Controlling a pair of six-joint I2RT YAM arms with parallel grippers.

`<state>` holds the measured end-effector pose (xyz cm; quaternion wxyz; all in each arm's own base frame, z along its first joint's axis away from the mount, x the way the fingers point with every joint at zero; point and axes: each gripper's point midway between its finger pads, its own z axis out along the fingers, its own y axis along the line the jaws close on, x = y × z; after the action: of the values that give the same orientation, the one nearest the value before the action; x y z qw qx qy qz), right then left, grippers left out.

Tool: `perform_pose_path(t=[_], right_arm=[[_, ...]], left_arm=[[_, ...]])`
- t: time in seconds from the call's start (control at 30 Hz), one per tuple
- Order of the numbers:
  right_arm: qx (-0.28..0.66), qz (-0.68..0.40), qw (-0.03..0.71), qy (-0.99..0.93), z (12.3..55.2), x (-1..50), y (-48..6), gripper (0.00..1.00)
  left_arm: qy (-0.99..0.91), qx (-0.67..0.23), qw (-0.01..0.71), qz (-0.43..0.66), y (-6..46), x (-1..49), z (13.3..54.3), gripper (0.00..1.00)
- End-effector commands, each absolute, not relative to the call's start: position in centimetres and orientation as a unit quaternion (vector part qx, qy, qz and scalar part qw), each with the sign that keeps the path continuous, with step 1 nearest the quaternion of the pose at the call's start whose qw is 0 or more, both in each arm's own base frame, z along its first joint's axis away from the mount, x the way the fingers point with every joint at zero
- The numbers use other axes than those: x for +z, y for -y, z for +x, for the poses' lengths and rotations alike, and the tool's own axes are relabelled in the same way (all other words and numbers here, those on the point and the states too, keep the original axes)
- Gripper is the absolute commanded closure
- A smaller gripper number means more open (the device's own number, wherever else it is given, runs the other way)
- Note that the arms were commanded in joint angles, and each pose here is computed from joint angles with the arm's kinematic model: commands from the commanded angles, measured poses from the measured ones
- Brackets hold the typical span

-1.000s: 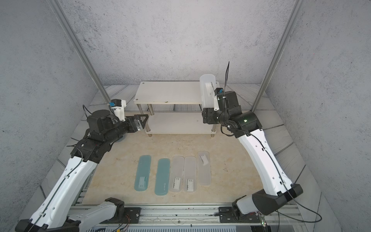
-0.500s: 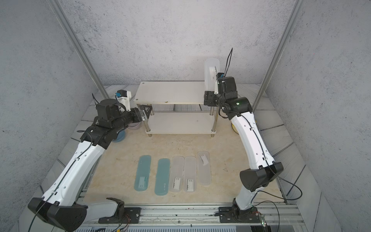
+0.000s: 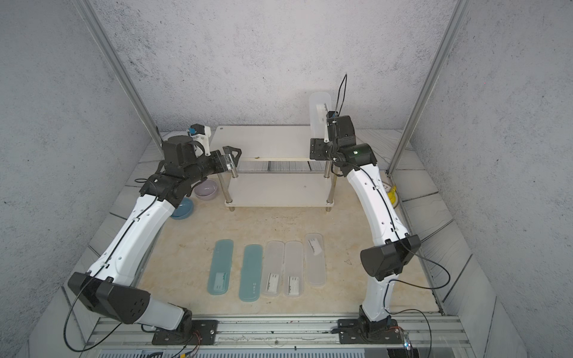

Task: Place the pencil cases on the shelf according to color
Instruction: Place the pencil case on the shelf.

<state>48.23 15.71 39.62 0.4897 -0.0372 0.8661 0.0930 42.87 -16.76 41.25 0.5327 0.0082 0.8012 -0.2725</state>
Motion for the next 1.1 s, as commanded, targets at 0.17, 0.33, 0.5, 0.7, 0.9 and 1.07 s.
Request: perform_pose_path(t=[0.17,0.33,0.5,0.7,0.9,1.07], right_arm=[[0.090,-0.034,0.466,-0.879,47.5,38.3,-15.5,0.33],[0.094,-0.032,0.467,-0.879,47.2,38.6,-15.5,0.24],[0.106,-0.032,0.467,-0.877,46.9,39.0,-15.7,0.16],[0.105,-0.028,0.468,-0.877,46.9,39.0,-15.6,0.13],[0.111,-0.025,0.469,-0.876,47.1,39.0,-15.9,0.11],[0.134,-0.030,0.489,-0.861,47.3,40.8,-16.5,0.09]], left_arm=[[-0.800,-0.258,0.542,0.001,15.7,41.8,42.5,0.01],[-0.799,-0.256,0.544,-0.003,15.2,42.0,42.5,0.01],[-0.799,-0.256,0.544,-0.003,15.0,42.2,42.3,0.01],[-0.801,-0.257,0.540,-0.003,14.8,42.1,42.0,0.01],[-0.804,-0.254,0.537,-0.005,14.6,41.7,42.0,0.01],[-0.808,-0.247,0.535,-0.005,14.2,41.5,41.8,0.01]])
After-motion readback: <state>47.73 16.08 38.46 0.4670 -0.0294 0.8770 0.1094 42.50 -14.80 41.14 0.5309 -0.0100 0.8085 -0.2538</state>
